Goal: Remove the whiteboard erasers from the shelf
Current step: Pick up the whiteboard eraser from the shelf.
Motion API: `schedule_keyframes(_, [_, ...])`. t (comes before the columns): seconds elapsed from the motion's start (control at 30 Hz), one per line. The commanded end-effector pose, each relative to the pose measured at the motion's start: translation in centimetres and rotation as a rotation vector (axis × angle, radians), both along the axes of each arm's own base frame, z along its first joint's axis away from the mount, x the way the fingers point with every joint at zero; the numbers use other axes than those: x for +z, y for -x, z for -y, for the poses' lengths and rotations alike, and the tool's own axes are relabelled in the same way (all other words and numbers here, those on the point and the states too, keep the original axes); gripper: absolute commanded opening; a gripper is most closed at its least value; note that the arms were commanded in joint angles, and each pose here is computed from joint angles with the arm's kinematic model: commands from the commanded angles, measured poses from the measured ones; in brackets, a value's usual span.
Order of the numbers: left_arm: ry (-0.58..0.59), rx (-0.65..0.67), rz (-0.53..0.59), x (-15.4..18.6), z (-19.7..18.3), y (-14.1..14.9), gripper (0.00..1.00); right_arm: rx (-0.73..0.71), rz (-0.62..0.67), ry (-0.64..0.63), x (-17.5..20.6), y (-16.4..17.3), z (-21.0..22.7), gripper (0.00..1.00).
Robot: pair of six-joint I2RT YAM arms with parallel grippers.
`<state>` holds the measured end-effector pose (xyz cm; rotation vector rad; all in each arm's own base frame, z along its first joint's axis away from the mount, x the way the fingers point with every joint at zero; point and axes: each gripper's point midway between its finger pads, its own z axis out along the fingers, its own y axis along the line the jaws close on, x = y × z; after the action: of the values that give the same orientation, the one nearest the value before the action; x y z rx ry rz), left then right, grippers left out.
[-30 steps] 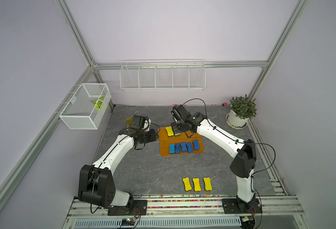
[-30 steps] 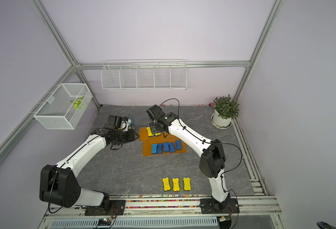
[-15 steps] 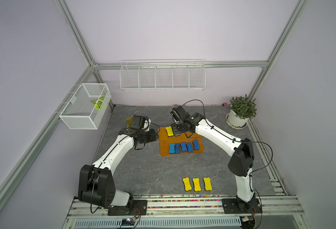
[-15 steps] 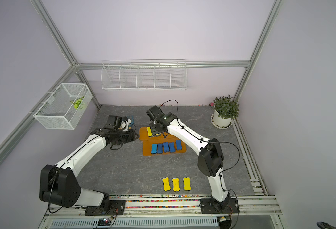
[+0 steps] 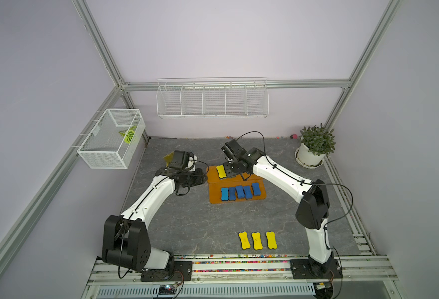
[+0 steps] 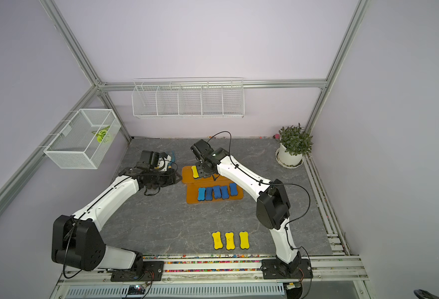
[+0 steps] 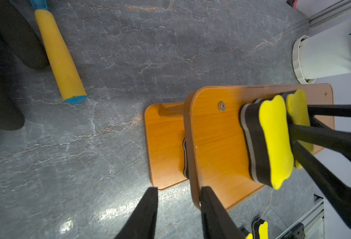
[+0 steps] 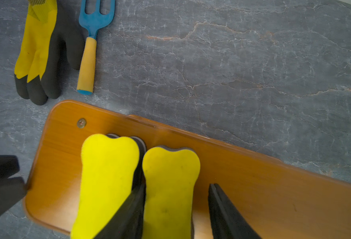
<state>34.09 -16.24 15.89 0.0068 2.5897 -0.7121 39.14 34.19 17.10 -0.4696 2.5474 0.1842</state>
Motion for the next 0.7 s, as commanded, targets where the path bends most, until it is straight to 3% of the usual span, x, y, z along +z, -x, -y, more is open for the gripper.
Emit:
schedule_keyframes(0.0, [-0.016, 0.009, 0.013, 0.0, -0.6, -0.1, 0.40, -0.021, -0.015, 0.064, -1.5, -0.2, 1.1, 0.53])
schedule_keyframes(0.23, [-0.017, 0.015, 0.015, 0.4, -0.7, 0.2, 0.41, -0.046, -0.039, 0.078, -2.3, 0.0, 1.6, 0.46])
schedule_keyframes(0.43, [-0.022, 0.028, 0.032, 1.5, -1.5, 1.9, 0.44, -0.111, -0.003, 0.048, 1.4, 1.6, 3.0, 0.37])
schedule_keyframes(0.53, [-0.052, 0.051, 0.057, 1.7, -2.4, 2.4, 0.45, -0.125, 0.036, 0.046, 3.4, 4.6, 3.5, 0.36])
schedule_keyframes(0.67, [-0.064, 0.078, 0.068, 1.8, -2.9, 2.4, 0.45, -0.125, -0.002, 0.074, 2.7, 11.6, 4.2, 0.36])
